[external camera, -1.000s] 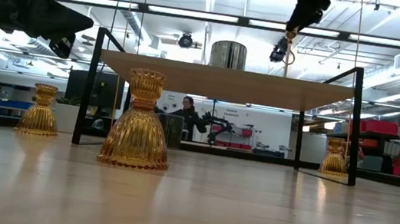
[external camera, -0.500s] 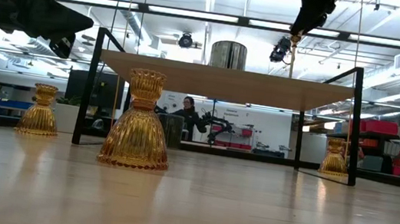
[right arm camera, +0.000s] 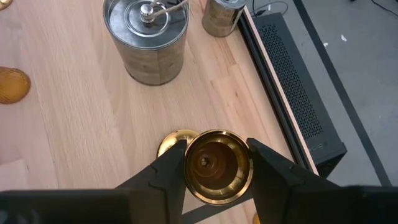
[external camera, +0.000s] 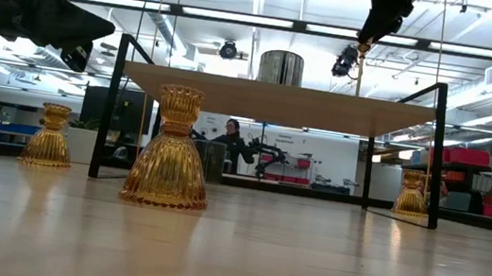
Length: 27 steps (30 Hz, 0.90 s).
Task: Pick & Place candle stick holders
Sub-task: Put the top candle holder on the shelf
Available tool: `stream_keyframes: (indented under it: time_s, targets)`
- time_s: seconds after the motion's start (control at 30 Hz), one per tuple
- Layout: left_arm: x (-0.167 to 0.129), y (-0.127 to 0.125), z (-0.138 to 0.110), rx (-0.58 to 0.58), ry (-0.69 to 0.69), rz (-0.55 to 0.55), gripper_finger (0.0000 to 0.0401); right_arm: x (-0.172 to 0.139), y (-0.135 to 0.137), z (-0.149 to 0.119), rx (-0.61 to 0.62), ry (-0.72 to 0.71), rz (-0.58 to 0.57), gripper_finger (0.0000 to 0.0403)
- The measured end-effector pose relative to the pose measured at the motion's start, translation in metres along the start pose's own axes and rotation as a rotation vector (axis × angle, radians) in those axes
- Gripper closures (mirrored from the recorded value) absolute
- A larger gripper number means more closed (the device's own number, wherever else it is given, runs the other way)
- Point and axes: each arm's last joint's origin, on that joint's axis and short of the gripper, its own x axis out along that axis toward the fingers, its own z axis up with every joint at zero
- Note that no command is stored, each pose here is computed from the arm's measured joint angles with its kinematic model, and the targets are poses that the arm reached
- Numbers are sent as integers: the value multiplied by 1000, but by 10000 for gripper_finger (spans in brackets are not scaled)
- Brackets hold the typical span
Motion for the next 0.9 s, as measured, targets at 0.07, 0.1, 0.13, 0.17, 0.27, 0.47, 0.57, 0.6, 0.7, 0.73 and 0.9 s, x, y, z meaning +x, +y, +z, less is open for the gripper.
stream_keyframes:
  time_s: [0.07,0.1,0.13,0.17,0.27,0.47,0.57,0.6,0.7,0.73,0.9]
  targets:
    - [0,0,0,0,0,0,394,0,0,0,0,3,0,256]
    - [0,0,0,0,0,0,394,0,0,0,0,4,1,256]
    - [0,0,0,0,0,0,394,0,0,-1,0,7,1,256]
    - [0,0,0,0,0,0,394,0,0,-1,0,10,1,256]
    - [0,0,0,0,0,0,394,0,0,-1,0,11,1,256]
    - [0,0,0,0,0,0,394,0,0,-1,-1,14,2,256]
    - [0,0,0,0,0,0,394,-2,0,-2,0,10,1,256]
    - [0,0,0,0,0,0,394,-3,0,-3,0,10,1,256]
    - [0,0,0,0,0,0,394,-5,0,-4,1,10,2,256]
    - [0,0,0,0,0,0,394,-5,0,-4,6,11,2,256]
    - [0,0,0,0,0,0,394,-5,0,-5,8,16,2,256]
